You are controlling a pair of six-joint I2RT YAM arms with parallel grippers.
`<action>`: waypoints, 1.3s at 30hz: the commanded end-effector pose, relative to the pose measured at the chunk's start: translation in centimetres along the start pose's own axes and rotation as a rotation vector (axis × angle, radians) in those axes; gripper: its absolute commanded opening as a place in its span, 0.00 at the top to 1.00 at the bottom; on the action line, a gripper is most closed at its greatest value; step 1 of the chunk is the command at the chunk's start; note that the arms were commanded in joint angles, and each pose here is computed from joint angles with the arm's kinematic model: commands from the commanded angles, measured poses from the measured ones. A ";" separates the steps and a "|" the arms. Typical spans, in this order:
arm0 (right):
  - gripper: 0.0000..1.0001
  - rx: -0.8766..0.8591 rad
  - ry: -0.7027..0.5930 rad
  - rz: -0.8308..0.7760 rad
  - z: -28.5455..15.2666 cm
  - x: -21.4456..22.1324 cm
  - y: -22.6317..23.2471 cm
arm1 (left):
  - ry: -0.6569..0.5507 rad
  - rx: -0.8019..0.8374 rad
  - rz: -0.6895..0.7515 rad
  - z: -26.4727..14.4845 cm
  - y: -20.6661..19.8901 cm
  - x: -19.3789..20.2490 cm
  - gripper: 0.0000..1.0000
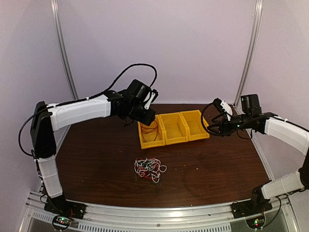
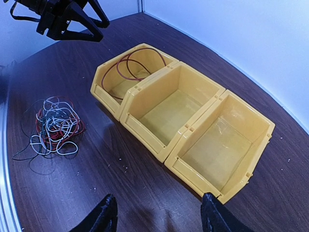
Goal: Untangle the cables
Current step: Adjust the untangled cable in the bin, then pick up one of the twisted cables from the tangled cable pile.
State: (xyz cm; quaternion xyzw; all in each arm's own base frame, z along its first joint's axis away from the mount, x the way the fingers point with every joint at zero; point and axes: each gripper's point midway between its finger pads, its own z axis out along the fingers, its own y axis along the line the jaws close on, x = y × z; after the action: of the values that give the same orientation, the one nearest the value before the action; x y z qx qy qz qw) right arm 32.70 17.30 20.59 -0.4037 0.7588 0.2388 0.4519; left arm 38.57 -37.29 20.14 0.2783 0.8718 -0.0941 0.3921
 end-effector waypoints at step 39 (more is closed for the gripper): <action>0.74 -0.360 0.175 -0.233 7.8 1.8 11.6 | -0.045 0.249 -0.017 -2.8 -2.9 9.3 0.50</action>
State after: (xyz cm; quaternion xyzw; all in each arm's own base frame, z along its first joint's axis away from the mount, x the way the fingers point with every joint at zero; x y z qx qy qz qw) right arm 27.21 26.16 15.34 -0.5440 0.7089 0.2890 0.3435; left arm 26.31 -35.79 9.03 0.3607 0.8634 -0.1847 0.3006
